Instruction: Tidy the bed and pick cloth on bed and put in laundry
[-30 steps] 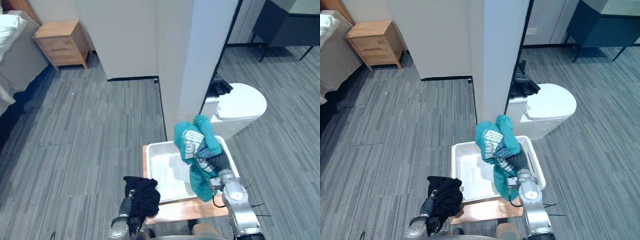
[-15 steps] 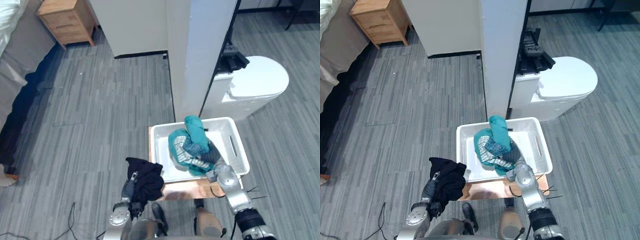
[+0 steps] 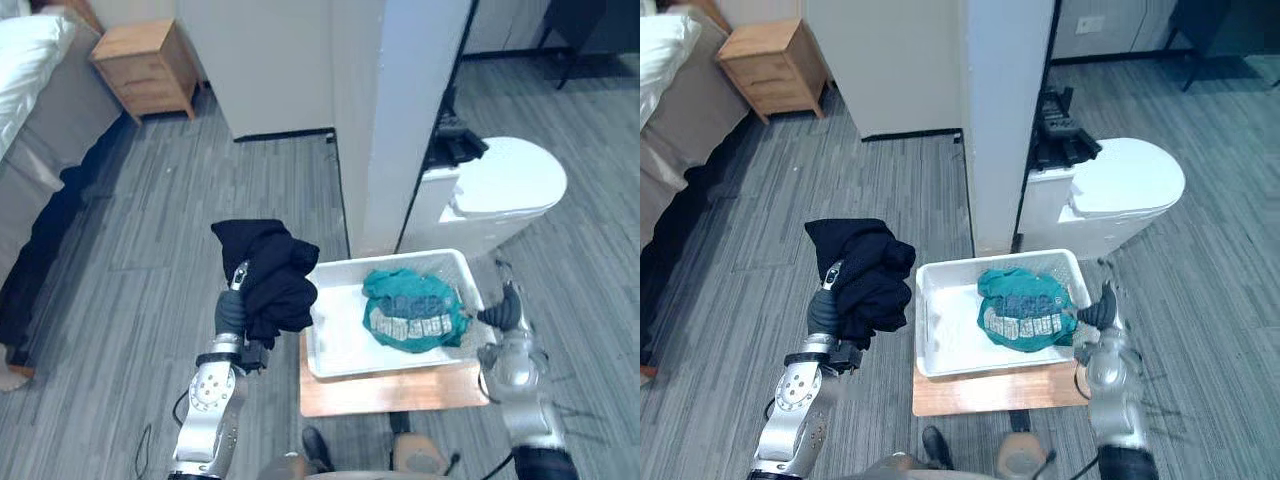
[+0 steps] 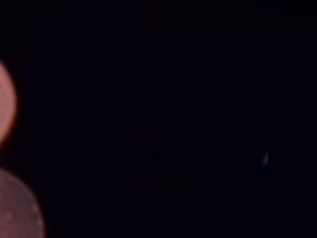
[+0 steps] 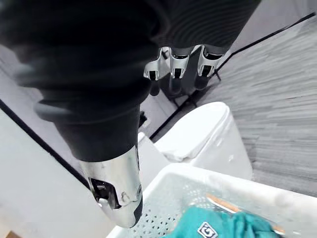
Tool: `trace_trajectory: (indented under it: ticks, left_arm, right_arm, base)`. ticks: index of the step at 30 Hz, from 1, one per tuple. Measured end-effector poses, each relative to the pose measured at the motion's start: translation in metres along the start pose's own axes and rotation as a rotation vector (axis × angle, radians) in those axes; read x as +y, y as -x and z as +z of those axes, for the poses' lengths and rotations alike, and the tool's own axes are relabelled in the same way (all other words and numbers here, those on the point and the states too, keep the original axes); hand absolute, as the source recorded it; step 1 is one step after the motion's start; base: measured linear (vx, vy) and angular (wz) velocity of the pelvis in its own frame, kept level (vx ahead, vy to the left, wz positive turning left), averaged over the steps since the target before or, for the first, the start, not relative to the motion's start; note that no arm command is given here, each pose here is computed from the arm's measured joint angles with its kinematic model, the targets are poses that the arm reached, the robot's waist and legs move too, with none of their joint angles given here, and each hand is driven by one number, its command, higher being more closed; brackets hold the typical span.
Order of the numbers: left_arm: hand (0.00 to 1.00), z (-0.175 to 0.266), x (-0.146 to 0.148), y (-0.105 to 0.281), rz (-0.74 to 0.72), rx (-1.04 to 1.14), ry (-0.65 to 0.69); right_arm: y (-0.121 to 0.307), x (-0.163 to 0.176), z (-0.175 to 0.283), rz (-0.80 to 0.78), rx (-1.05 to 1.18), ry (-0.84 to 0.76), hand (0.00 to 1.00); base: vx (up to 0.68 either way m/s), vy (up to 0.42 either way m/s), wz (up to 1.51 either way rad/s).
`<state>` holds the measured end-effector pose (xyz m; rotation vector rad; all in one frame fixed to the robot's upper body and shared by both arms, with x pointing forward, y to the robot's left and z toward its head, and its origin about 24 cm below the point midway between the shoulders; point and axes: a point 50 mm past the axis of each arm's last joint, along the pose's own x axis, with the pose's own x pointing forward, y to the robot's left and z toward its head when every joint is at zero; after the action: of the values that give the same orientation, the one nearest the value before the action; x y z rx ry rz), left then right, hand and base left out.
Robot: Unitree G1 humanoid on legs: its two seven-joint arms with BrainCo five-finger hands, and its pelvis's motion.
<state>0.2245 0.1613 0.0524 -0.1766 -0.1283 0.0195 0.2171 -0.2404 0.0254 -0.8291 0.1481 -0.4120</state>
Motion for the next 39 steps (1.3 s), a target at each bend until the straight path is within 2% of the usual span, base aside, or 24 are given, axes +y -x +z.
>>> trace_trajectory:
  ticks: [4, 6, 15, 20, 21, 30, 33, 39]
  left_arm:
    - [1.0, 0.006, -0.025, -0.014, -0.062, -0.039, 0.025]
    - [1.0, -0.001, -0.041, -0.026, -0.089, -0.028, -0.016]
    - [1.0, -0.068, -0.052, -0.058, -0.034, 0.27, -0.234]
    - [1.0, -0.08, -0.053, -0.063, 0.003, 0.337, -0.269]
    - [0.0, -0.082, -0.053, -0.062, 0.004, 0.348, -0.27]
    - [0.0, -0.108, -0.044, -0.032, 0.061, 0.474, -0.234]
    - [0.0, -0.105, -0.037, -0.02, 0.087, 0.458, -0.213]
    - [0.0, -0.085, 0.006, -0.002, 0.266, 0.373, -0.173]
  right_arm:
    - [0.034, 0.008, -0.005, 0.012, 0.057, -0.056, 0.0]
    - [0.041, 0.009, 0.002, 0.013, 0.04, -0.077, 0.0]
    - [0.046, 0.012, 0.022, -0.001, -0.027, -0.153, 0.0]
    - [0.049, 0.015, 0.023, -0.007, -0.023, -0.179, 0.0]
    - [0.052, 0.017, 0.022, -0.004, -0.017, -0.181, 0.0]
    - [0.059, 0.024, -0.003, 0.03, 0.09, -0.141, 0.0]
    - [0.066, 0.029, -0.016, 0.057, 0.143, -0.124, 0.0]
    - [0.075, 0.039, -0.04, 0.11, 0.265, -0.136, 0.0]
  base:
    - [-0.02, -0.029, -0.38]
    - [-0.04, -0.051, -0.54]
    - [-0.02, -0.068, -0.31]
    - [-0.05, -0.013, -0.09]
    - [-0.05, -0.004, -0.01]
    - [-0.02, -0.009, 0.05]
    - [-0.05, -0.012, 0.37]
    - [-0.04, -0.019, 0.26]
